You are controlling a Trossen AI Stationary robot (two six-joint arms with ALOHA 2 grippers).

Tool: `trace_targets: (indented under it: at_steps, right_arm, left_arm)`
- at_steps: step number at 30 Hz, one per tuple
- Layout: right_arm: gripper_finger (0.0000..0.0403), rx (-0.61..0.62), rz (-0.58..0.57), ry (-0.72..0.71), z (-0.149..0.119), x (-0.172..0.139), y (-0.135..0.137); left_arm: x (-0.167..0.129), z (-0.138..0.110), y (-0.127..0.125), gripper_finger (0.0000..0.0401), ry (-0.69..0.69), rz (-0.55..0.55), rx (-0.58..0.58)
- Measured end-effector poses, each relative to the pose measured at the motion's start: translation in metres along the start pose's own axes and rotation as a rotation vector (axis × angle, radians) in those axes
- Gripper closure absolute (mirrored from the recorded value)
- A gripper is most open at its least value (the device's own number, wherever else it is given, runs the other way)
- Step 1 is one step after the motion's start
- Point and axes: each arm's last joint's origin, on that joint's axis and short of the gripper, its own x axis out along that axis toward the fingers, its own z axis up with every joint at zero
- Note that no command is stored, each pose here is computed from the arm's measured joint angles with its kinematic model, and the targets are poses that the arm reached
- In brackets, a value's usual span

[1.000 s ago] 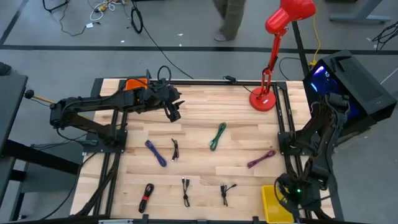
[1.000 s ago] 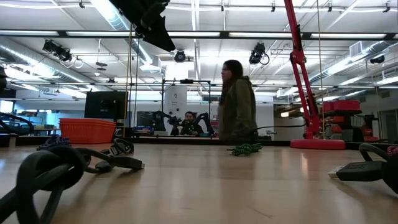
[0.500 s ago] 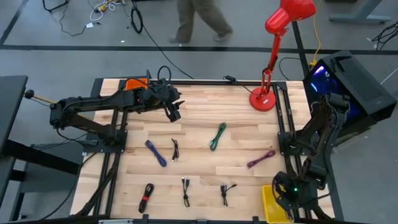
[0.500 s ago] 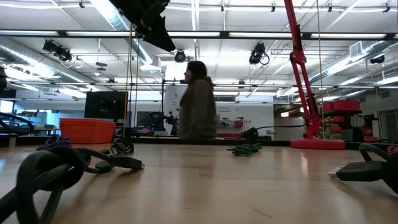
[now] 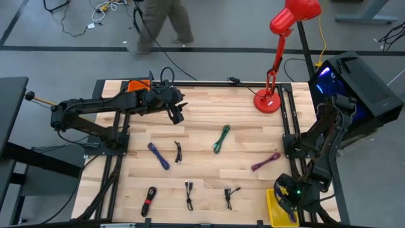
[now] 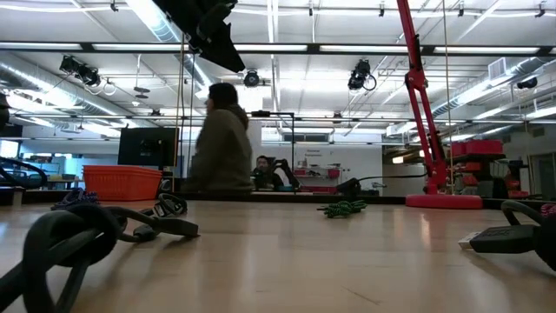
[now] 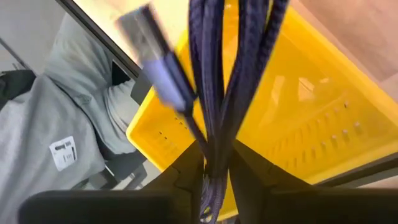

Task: Pick & Place USB Port
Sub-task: Put the top blue patterned charger cable into the yellow bin, then put the pink patterned charger cable into the yellow bin

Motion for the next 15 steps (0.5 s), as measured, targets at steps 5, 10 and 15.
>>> trace_targets:
  at_steps: [5,10,15]
  right_arm:
    - [0.0309,-0.002,0.001,-0.003,0.0001,0.0000,0.0000]
    - [0.0300,-0.010,0.004,-0.007,0.0002,0.0000,0.0002]
    - [0.0293,-0.017,0.007,-0.016,0.0005,0.0000,0.0002]
  left_arm:
    - [0.0000,0.0000,0.0000,0.0229,0.001,0.000,0.000]
    - [0.0000,0.0000,0.0001,0.0229,0.000,0.000,0.000]
    - [0.0000,0.0000,0.0001,0.0229,0.000,0.000,0.000]
